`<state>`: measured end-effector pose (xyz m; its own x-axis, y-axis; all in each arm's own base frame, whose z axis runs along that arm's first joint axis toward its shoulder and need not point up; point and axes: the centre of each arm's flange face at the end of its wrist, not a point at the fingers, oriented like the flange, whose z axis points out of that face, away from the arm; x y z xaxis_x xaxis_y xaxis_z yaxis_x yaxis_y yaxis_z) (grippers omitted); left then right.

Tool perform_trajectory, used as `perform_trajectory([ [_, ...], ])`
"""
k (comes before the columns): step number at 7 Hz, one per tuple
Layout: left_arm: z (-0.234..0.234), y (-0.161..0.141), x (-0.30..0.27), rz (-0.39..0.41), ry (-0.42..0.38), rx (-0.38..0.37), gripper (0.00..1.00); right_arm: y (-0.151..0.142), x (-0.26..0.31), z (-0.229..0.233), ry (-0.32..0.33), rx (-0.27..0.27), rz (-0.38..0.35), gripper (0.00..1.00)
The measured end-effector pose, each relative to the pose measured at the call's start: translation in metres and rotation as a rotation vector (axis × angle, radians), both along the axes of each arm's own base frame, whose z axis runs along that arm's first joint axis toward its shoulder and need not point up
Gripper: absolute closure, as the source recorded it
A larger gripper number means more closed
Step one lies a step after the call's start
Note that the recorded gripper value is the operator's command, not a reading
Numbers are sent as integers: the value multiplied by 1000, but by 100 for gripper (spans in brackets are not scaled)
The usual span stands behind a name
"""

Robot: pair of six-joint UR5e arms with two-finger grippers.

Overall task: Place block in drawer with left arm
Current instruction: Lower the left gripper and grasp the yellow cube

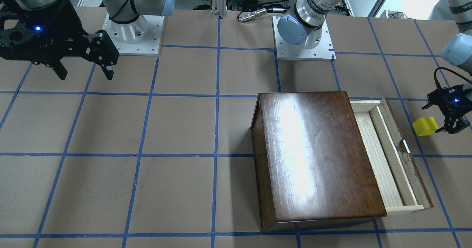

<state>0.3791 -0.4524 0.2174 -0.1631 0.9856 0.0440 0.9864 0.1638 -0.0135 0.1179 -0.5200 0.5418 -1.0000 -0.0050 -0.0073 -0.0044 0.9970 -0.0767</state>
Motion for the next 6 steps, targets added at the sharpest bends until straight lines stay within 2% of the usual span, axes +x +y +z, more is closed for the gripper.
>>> perform_trajectory([
  [4,-14,-6,5,-37,-12,-26,2,0,0,0,0,0,0,0],
  [6,-23,-3,3,-39,-2,-17,10,0,0,0,0,0,0,0],
])
